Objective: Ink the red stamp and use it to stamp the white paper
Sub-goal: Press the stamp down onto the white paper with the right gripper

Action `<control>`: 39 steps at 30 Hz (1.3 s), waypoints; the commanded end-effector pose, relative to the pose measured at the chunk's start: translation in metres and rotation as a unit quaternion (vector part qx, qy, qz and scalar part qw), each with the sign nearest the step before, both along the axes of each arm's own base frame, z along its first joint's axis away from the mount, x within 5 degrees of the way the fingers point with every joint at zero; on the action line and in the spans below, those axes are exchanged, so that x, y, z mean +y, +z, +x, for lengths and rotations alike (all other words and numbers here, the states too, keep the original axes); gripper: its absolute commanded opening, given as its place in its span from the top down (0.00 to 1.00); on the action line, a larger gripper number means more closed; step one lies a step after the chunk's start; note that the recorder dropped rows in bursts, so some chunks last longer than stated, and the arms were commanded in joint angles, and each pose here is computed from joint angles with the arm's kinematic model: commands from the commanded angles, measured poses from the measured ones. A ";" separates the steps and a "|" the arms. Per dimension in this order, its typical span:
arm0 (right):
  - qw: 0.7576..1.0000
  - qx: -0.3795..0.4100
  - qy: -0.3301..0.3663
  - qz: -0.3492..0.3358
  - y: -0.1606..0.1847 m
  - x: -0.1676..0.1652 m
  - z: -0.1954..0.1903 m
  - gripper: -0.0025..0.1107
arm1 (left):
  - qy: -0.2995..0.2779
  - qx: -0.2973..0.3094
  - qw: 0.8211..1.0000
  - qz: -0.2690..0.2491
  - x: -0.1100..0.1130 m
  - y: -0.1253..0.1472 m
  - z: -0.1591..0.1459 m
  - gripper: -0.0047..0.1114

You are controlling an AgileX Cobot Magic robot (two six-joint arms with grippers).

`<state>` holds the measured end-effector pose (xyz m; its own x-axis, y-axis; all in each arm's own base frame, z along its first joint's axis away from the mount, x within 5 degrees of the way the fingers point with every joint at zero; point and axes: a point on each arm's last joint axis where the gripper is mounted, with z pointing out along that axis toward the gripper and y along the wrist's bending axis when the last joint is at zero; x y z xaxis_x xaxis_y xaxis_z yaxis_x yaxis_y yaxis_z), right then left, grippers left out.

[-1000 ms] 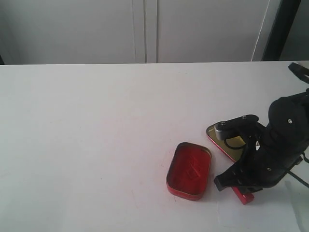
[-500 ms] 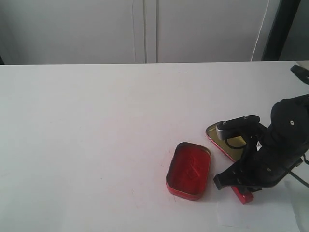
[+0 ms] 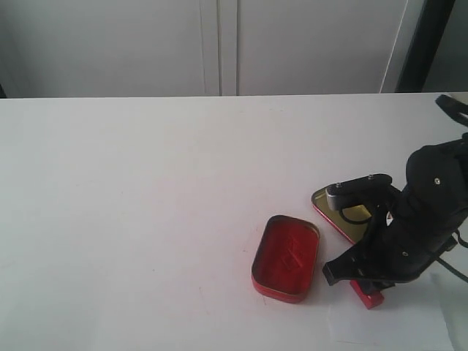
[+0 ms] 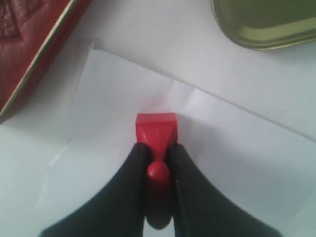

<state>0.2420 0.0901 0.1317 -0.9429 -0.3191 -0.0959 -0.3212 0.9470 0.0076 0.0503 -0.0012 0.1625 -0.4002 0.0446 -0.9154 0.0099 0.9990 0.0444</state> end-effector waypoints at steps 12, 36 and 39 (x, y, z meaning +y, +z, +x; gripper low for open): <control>0.997 0.069 -0.007 -0.026 -0.043 -0.008 -0.017 0.98 | 0.000 -0.004 1.000 -0.006 0.000 0.000 0.000 0.96; 0.999 -0.044 -0.007 0.016 0.017 -0.008 -0.016 0.98 | 0.000 -0.004 1.000 -0.006 0.000 0.000 0.000 0.96; 0.999 -0.048 -0.007 0.017 0.020 -0.008 -0.017 0.98 | 0.000 -0.004 1.000 -0.006 0.000 0.000 0.000 0.96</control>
<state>0.2287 0.0853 0.1510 -0.9287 -0.3056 -0.2103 -0.3154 0.9489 0.0141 0.0503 -0.0012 0.1625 -0.4002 0.0446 -0.9154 0.0099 0.9990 0.0444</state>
